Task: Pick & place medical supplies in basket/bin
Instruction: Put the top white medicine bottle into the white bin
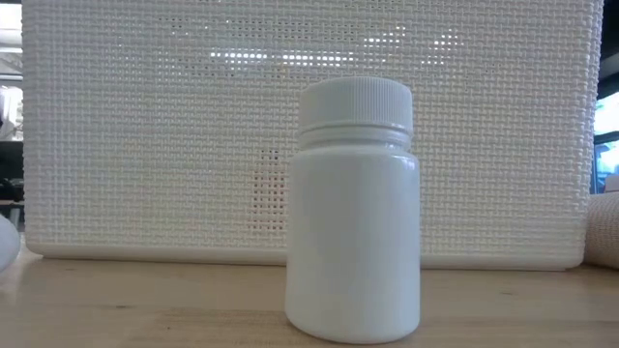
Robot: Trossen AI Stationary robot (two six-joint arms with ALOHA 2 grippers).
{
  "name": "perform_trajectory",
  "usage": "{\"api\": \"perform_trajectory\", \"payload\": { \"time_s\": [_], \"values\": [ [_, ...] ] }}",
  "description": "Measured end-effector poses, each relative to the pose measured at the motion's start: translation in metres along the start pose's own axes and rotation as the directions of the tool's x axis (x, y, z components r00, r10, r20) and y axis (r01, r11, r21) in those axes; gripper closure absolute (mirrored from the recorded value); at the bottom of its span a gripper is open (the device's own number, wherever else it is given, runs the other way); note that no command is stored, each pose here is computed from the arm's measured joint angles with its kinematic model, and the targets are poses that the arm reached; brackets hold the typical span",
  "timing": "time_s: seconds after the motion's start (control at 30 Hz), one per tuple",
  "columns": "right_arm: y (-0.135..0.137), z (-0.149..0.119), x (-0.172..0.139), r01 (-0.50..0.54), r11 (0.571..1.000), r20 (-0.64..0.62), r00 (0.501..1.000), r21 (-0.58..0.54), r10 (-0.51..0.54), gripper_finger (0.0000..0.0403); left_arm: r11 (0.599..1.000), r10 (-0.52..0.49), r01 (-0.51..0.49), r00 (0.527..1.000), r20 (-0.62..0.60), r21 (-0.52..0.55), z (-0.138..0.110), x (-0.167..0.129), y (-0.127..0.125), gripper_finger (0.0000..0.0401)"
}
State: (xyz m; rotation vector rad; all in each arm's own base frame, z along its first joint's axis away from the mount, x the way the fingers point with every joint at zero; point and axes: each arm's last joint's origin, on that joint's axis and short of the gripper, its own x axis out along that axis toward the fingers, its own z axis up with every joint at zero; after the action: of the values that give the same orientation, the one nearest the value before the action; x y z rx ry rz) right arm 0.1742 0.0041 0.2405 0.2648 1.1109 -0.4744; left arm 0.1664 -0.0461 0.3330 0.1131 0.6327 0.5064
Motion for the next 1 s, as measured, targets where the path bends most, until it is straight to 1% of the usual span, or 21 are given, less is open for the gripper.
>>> {"api": "perform_trajectory", "payload": {
  "time_s": [0.07, 0.13, 0.43, 0.57, 0.73, 1.0],
  "values": [
    [-0.002, -0.003, 0.005, 0.003, 0.999, -0.021, 1.0, 0.054, -0.002, 0.0065, 1.0, 0.0, 0.0, 1.0, 0.0, 0.0, 0.0, 0.0, 0.0, 0.0217],
    [-0.004, -0.006, 0.009, 0.006, 0.997, -0.043, 0.999, 0.08, -0.003, 0.0065, 1.0, 0.0, 0.0, 1.0, 0.0, 0.0, 0.0, 0.0, 0.0, 0.0217],
    [-0.002, -0.015, 0.029, -0.024, 0.996, -0.024, 0.999, 0.089, 0.027, 0.0065, 1.0, 0.0, 0.0, 1.0, 0.0, -0.001, 0.0, 0.0, 0.0, 0.0217],
    [-0.001, -0.017, 0.035, -0.039, 0.995, -0.005, 0.999, 0.091, 0.04, 0.0076, 1.0, 0.0, 0.0, 1.0, 0.0, -0.001, 0.0, 0.0, 0.0, 0.0217],
    [-0.001, -0.022, 0.043, -0.054, 0.994, -0.007, 0.998, 0.093, 0.055, 0.011, 1.0, 0.0, 0.0, 1.0, 0.0, -0.001, 0.0, 0.0, 0.0, 0.0217],
    [-0.001, -0.024, 0.046, -0.06, 0.994, 0.001, 0.998, 0.096, 0.061, 0.0195, 1.0, 0.0, 0.0, 1.0, 0.0, -0.001, 0.0, 0.0, 0.0, 0.0217]
  ]
}}
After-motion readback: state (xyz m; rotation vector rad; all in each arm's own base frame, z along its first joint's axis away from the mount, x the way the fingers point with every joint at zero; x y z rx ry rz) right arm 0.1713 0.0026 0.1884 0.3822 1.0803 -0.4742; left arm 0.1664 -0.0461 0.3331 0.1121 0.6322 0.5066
